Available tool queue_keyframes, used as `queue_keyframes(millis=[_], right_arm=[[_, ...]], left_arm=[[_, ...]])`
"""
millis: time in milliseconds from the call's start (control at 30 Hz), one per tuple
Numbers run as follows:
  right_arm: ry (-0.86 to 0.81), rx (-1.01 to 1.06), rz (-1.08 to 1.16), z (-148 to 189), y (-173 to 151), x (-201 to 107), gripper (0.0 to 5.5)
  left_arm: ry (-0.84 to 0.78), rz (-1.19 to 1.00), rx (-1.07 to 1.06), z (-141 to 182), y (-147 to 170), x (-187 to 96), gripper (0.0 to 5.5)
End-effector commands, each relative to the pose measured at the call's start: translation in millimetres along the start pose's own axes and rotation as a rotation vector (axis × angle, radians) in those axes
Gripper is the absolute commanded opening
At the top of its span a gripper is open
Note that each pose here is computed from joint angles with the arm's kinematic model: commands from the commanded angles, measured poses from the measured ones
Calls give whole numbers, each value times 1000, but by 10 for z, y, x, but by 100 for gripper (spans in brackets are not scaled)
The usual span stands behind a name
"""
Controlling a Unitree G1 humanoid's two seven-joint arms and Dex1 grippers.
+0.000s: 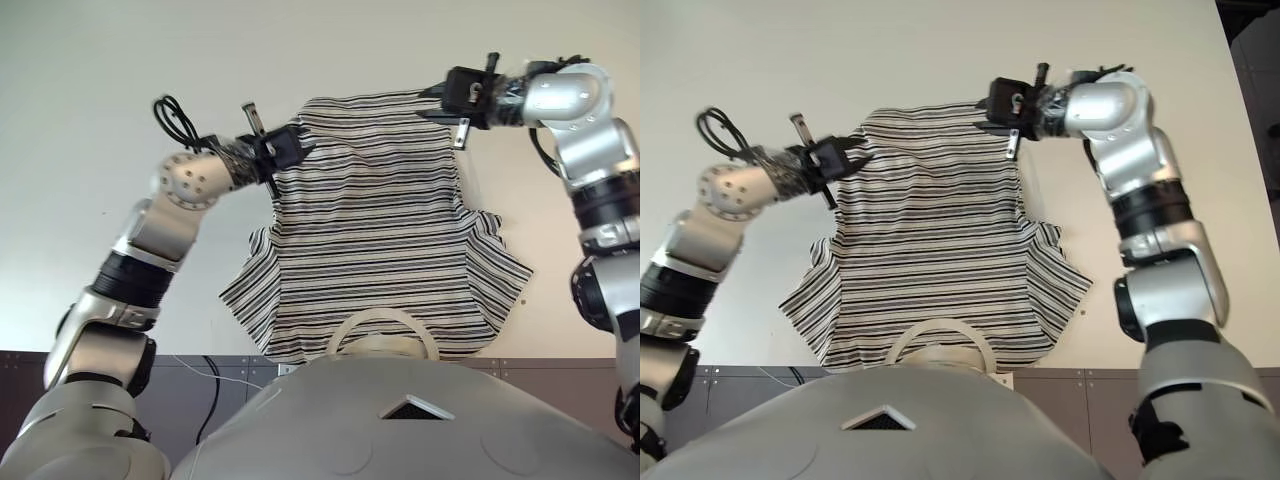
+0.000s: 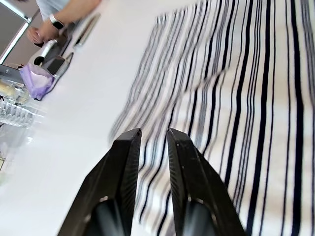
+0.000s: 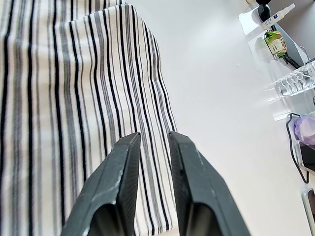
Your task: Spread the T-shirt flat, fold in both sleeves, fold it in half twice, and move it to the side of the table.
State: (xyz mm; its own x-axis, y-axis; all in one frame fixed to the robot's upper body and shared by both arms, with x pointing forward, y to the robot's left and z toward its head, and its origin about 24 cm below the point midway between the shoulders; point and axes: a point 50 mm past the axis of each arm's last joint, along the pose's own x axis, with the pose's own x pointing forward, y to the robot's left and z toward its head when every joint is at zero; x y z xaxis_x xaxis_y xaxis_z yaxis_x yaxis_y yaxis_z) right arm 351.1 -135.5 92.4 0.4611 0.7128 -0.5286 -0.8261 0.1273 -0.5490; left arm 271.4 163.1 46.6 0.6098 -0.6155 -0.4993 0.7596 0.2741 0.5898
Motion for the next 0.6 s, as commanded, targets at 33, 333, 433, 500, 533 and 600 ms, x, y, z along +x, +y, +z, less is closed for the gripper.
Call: queue_keyframes(millis=[33,333,433,500,533,600], right_arm=[[133,-24,-25,-135,34,297,104],[305,0,229,-793,556,-57,104],[319,-16,285,-872,610,-190,104],[347,-53,353,-928,655,-299,104],[331,-57,373,-909,635,-353,104],[207,-53,327,-679,428,-363,104]], left_arm=[[43,-63,174,-116,-131,170,96],[-178,-283,168,157,-581,-5,96],[-113,-308,213,43,-670,-45,96],[-89,-325,217,-7,-708,-62,96],[-94,-328,205,2,-720,-64,96],[-103,-332,186,13,-750,-66,96]])
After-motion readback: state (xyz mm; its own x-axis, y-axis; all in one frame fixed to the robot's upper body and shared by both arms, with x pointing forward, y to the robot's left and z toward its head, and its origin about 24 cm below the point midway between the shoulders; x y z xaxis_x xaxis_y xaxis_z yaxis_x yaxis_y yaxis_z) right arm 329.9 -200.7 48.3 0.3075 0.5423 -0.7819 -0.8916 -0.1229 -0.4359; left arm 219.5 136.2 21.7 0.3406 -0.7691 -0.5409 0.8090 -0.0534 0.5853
